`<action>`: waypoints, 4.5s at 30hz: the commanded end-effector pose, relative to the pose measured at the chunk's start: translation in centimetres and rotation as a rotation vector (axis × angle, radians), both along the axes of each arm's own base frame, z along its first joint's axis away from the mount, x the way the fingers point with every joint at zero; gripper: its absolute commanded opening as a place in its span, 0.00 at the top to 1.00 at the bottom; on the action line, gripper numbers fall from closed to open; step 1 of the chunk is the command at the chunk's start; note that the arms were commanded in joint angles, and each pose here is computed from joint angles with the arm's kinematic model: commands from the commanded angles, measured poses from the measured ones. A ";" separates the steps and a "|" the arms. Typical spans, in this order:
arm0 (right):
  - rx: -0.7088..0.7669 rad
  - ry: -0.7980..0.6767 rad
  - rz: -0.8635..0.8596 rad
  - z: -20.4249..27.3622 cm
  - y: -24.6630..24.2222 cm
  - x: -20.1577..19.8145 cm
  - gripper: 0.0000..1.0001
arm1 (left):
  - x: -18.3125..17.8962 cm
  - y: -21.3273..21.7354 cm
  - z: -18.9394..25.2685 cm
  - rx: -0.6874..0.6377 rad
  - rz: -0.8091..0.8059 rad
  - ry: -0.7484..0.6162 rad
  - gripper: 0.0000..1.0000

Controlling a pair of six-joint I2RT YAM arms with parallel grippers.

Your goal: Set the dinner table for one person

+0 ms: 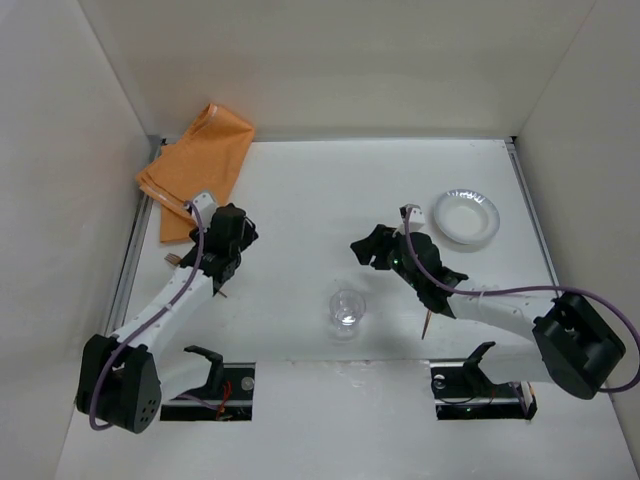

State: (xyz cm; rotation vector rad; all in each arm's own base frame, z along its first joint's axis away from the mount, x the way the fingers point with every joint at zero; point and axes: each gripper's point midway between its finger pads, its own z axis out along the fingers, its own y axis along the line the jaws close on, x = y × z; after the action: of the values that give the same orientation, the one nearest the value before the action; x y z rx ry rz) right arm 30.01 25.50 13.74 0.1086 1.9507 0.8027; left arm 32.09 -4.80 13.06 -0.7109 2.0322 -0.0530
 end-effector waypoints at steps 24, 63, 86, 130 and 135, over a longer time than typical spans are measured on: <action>0.057 -0.049 0.036 1.9 0.5 0.5 0.54 | 20.9 1.5 0.7 0.403 -0.032 0.092 0.43; 0.021 -0.036 0.068 1.2 1.5 0.3 0.72 | 20.3 -14.9 -5.1 0.107 -0.241 0.121 0.91; 0.015 -0.026 0.048 1.0 1.0 0.6 0.59 | 12.7 -9.6 1.7 -0.179 -0.083 -0.083 0.46; -0.029 -0.026 0.239 0.0 6.0 -1.5 0.24 | 23.6 6.6 -5.8 -0.120 0.044 -0.189 0.77; -0.026 -0.013 0.246 -0.4 6.3 -1.5 0.24 | 22.1 6.4 -1.7 -0.083 0.058 -0.252 0.85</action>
State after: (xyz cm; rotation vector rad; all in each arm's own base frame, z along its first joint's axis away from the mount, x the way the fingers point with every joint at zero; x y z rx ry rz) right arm 27.82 30.34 11.16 -0.1339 2.0553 0.8858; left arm 54.64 0.92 5.17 -0.8043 1.8986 -0.2187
